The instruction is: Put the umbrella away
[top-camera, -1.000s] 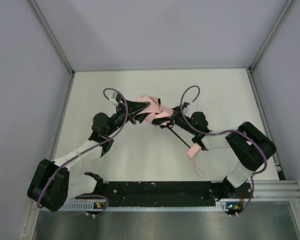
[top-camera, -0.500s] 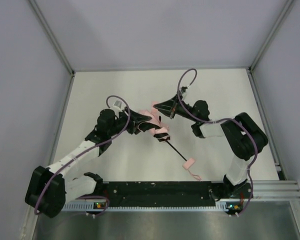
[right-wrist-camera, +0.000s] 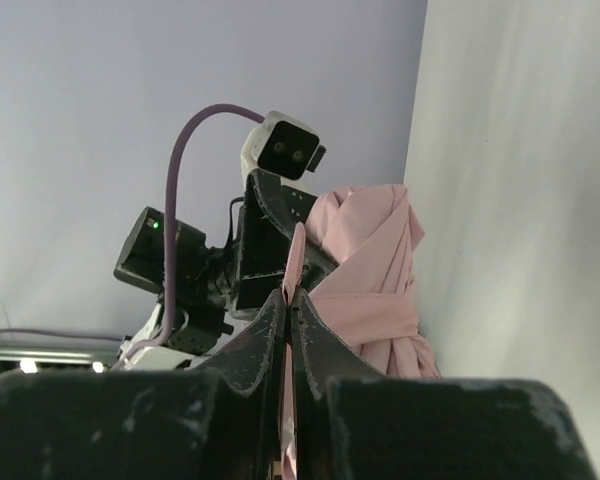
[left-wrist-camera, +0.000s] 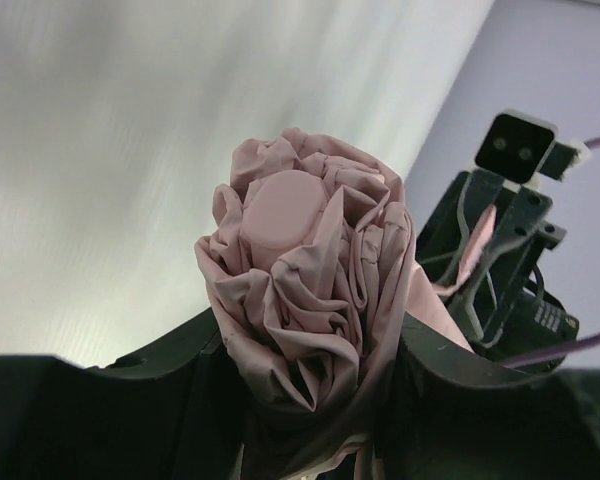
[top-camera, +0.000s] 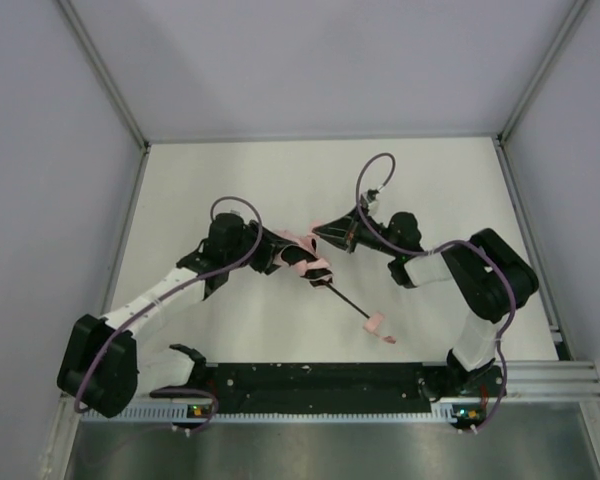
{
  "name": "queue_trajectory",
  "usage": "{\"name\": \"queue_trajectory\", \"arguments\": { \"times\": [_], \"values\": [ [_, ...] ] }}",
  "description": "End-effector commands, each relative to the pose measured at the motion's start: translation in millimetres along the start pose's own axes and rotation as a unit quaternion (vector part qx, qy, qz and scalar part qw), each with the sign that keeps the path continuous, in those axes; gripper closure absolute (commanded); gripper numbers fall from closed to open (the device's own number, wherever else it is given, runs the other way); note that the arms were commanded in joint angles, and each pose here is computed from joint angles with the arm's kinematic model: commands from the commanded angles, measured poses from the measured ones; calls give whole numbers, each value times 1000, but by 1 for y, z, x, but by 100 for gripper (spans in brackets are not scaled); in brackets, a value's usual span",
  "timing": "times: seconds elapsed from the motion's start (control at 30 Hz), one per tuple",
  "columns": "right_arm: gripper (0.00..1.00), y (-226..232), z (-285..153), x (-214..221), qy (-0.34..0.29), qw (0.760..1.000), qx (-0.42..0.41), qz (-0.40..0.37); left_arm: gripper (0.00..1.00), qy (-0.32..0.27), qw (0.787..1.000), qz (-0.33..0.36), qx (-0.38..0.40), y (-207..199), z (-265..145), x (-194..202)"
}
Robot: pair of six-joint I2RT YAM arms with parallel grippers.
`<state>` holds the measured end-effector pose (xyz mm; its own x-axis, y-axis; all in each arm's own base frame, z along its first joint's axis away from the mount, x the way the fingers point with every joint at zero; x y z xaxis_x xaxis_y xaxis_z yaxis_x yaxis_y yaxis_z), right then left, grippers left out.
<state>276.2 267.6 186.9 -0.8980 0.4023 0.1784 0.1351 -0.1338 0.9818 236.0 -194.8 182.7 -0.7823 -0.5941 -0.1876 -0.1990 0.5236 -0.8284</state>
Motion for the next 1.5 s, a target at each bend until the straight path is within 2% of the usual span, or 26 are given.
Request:
{"name": "queue_trajectory", "arguments": {
  "times": [0.0,0.13,0.23,0.4,0.57,0.67,0.73,0.77,0.8,0.83,0.87,0.9,0.97,1.0,1.07,1.13,1.2,1.23,1.27,1.3,1.33,1.37,1.47],
  "values": [
    [100,95,-7,24,49,968,-202,-140,100,3,988,-15,-155,52,15,3],
    [100,83,-9,28,71,968,-185,-152,100,7,971,-21,-240,66,23,0],
    [100,76,-6,32,91,967,-176,-160,100,3,970,-47,-239,72,35,0],
    [100,73,-9,43,124,960,-169,-187,100,8,954,-61,-294,81,44,-3],
    [100,41,-8,45,142,965,-133,-176,100,3,953,-61,-296,86,53,-3],
    [100,28,-22,31,100,979,-92,-152,100,3,968,-27,-250,80,57,-4],
    [100,13,-24,26,91,987,6,-133,100,9,983,-1,-184,76,56,1],
    [97,12,-28,26,66,988,41,-133,100,14,989,7,-146,68,53,3],
    [75,9,-36,24,41,986,73,-141,100,22,993,9,-116,60,51,6],
    [36,9,-44,23,12,982,113,-148,100,27,997,16,-75,50,49,6],
    [9,15,-53,19,-30,971,146,-189,100,31,999,29,-21,35,46,7],
    [1,12,-62,17,-44,953,201,-222,100,31,999,36,22,22,42,7],
    [1,13,-85,8,-73,908,303,-281,100,5,988,59,140,-13,26,2],
    [1,19,-95,6,-87,892,335,-290,100,-5,981,67,184,-25,18,-1],
    [1,33,-109,2,-135,876,361,-288,100,-17,964,82,251,-49,2,-4],
    [1,58,-108,11,-124,914,296,-248,100,-23,942,112,315,-74,-16,-6],
    [1,91,-107,23,-76,968,160,-178,100,-26,925,134,356,-94,-29,-8],
    [1,101,-112,22,-69,986,91,-123,100,-34,917,142,372,-104,-36,-11],
    [1,105,-119,16,-83,992,37,-84,100,-42,910,146,387,-111,-41,-13],
    [1,98,-122,15,-81,995,19,-46,100,-49,903,144,402,-119,-47,-15],
    [5,99,-120,13,-76,996,26,-39,100,-56,897,143,414,-126,-52,-18],
    [5,93,-119,11,-77,995,55,-18,100,-64,892,135,427,-133,-57,-21],
    [4,88,-112,14,-95,990,62,79,100,-90,867,122,475,-156,-72,-31]
  ]
}}
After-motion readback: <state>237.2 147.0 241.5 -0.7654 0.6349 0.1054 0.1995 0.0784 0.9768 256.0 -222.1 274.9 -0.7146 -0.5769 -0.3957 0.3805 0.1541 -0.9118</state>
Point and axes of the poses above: each gripper's point midway between its finger pads, its own z axis out along the fingers, its own y axis along the line the jaws close on, x = y × z, the point moved 6 cm from there along -z, back along the fingers, and after that the axes turned 13 degrees about z, right-handed, at the moved point
